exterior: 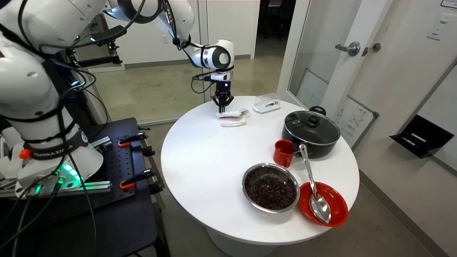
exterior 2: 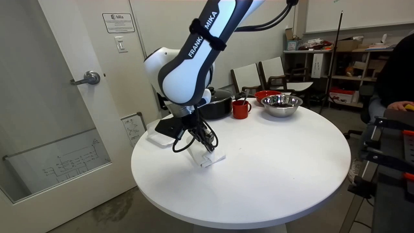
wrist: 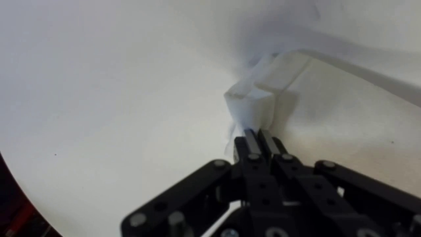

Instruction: Fold the towel, then use it to wipe the table

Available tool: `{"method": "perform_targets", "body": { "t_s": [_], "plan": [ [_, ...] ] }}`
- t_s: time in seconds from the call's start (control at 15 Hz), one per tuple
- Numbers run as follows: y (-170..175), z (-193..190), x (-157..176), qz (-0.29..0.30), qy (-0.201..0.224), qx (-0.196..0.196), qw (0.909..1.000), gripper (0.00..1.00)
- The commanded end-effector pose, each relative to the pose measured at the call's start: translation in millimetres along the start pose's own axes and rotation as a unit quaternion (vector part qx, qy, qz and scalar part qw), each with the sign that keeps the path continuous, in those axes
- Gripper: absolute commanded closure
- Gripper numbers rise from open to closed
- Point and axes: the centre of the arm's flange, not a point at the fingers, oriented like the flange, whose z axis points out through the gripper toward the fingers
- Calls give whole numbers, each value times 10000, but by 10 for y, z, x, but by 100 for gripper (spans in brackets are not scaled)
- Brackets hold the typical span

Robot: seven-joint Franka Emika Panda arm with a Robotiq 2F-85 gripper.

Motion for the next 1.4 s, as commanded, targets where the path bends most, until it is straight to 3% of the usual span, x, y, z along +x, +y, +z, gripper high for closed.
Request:
{"method": "perform_targets", "body": {
  "t_s": [0.0, 0.2, 0.47, 0.53, 0.67, 1.0, 1.2, 1.33],
  "plan": [
    [-25, 370, 142, 121, 8, -377, 9992, 99],
    [-33, 720, 203, 190, 24, -698, 9974, 99],
    [-72, 774, 211, 286, -91, -932, 9952, 99],
    [-78, 784, 224, 315, -89, -1003, 9944, 71],
    [-80, 809, 249, 346, -54, -1163, 9926, 64],
    [-49, 788, 234, 243, 222, -1645, 9858, 25],
    [-51, 486, 137, 39, 369, -1782, 9833, 3],
    [-15, 168, 43, -157, 457, -1761, 9832, 0]
  ]
}}
